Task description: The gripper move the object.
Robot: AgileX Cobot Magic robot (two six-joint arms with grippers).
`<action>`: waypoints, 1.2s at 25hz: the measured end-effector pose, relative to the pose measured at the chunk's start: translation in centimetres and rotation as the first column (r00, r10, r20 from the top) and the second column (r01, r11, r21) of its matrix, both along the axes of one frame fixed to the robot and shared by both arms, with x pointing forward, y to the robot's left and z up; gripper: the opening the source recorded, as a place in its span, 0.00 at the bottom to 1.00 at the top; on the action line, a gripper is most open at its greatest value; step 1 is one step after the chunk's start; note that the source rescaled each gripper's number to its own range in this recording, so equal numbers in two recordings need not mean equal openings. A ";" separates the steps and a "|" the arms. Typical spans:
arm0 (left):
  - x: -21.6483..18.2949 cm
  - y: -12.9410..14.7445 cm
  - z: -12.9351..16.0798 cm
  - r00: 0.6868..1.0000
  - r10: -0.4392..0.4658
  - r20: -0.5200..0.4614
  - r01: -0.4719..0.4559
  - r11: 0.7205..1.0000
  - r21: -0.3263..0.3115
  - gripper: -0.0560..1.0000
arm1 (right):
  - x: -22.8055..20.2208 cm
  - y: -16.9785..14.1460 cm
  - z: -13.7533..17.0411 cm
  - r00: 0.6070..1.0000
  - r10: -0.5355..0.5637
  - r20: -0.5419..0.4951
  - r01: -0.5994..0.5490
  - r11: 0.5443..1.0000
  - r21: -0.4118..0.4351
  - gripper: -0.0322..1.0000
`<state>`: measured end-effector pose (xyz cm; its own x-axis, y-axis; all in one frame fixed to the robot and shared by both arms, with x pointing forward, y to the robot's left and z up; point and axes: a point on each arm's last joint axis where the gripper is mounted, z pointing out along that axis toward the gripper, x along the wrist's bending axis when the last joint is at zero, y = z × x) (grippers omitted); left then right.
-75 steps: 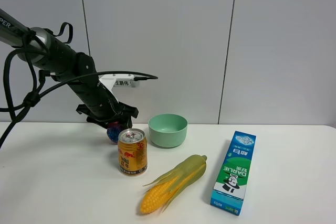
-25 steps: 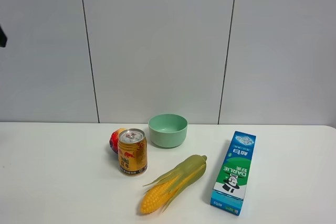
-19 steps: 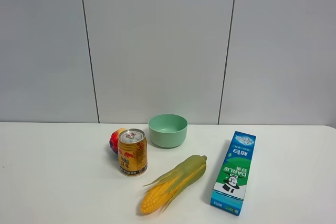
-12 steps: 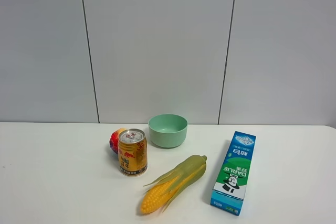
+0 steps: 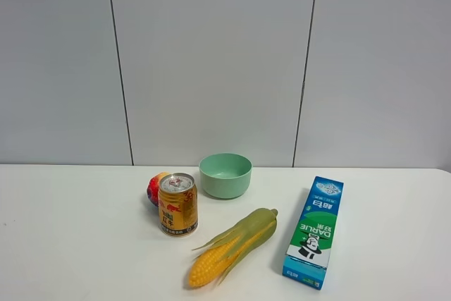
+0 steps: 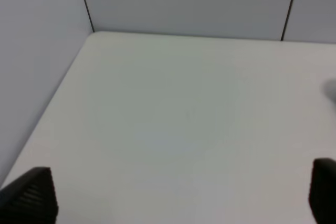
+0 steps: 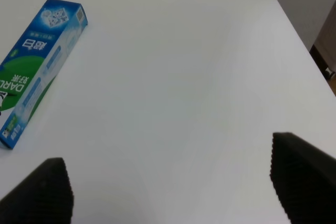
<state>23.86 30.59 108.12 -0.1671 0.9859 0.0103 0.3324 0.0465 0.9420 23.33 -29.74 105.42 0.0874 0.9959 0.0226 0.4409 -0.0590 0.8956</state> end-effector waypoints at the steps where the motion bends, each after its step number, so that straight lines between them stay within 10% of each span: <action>1: 0.0 0.0 -0.4 1.000 0.002 -0.007 -0.002 1.000 -0.008 0.98 | 0.0 0.0 0.0 1.000 0.000 0.000 0.000 1.000 0.000 1.00; 10: 0.0 0.0 -2.5 0.991 0.006 -0.135 -0.012 0.999 -0.039 0.98 | 0.0 0.0 0.0 1.000 0.000 0.000 0.000 1.000 0.000 1.00; 30: -0.7 -0.2 -2.6 0.995 0.000 -0.100 -0.004 0.999 -0.044 0.98 | 0.0 0.0 0.0 1.000 0.000 0.000 0.000 1.000 0.000 1.00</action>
